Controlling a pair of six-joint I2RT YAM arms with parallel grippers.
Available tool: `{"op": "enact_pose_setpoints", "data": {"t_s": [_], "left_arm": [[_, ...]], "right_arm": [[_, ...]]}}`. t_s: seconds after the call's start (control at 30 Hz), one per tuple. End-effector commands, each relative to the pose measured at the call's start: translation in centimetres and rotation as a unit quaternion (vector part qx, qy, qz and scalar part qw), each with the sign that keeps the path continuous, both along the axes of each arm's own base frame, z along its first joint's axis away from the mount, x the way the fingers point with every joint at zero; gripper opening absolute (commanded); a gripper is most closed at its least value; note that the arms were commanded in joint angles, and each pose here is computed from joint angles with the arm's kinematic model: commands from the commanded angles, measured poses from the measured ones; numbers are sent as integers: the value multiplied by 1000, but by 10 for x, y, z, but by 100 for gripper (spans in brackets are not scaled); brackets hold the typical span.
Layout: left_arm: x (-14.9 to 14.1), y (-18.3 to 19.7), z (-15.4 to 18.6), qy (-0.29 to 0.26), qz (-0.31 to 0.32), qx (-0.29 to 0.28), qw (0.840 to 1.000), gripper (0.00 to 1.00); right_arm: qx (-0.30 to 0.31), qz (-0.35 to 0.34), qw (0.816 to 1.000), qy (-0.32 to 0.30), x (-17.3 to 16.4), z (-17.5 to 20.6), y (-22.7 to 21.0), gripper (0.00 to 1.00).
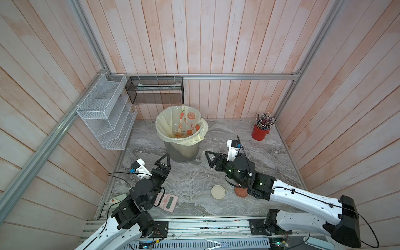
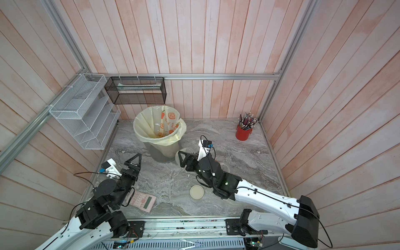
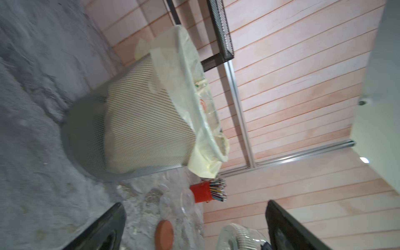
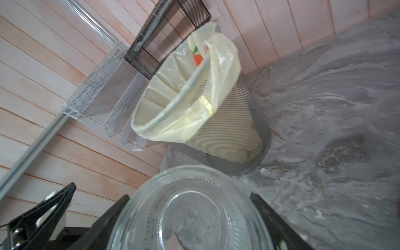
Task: Empty expired oatmeal from jars
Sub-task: Place the jar at the center of the board.
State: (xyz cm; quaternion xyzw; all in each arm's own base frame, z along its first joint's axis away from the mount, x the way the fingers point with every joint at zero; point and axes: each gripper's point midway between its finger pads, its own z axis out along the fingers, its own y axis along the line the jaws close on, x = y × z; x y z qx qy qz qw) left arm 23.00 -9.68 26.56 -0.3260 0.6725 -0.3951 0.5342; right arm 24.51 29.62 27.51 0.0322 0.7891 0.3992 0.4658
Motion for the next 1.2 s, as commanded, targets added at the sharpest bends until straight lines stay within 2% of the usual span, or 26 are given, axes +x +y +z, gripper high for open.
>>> {"op": "enact_pose_setpoints", "data": {"t_s": [0.0, 0.2, 0.4, 0.67, 0.87, 1.07, 1.17], "left_arm": [[2, 28, -36, 35, 63, 122, 990, 100], [3, 36, -55, 36, 81, 192, 977, 100], [3, 48, -71, 50, 104, 257, 959, 100], [5, 63, -80, 66, 146, 318, 935, 100], [9, 79, -80, 86, 186, 354, 912, 100], [21, 89, -74, 84, 198, 370, 904, 100], [26, 95, -74, 83, 202, 378, 900, 100]], "right_arm": [[-98, 15, 995, 21, 4, -46, -11, 26], [-171, 14, 985, 17, 21, -89, -15, 26], [-243, 21, 969, 37, 31, -131, -9, 25], [-286, 27, 956, 52, 33, -172, -7, 26], [-322, 28, 946, 41, 30, -189, -3, 33], [-359, 22, 932, 42, 27, -206, -2, 39], [-367, 17, 929, 44, 25, -210, -3, 45]]}}
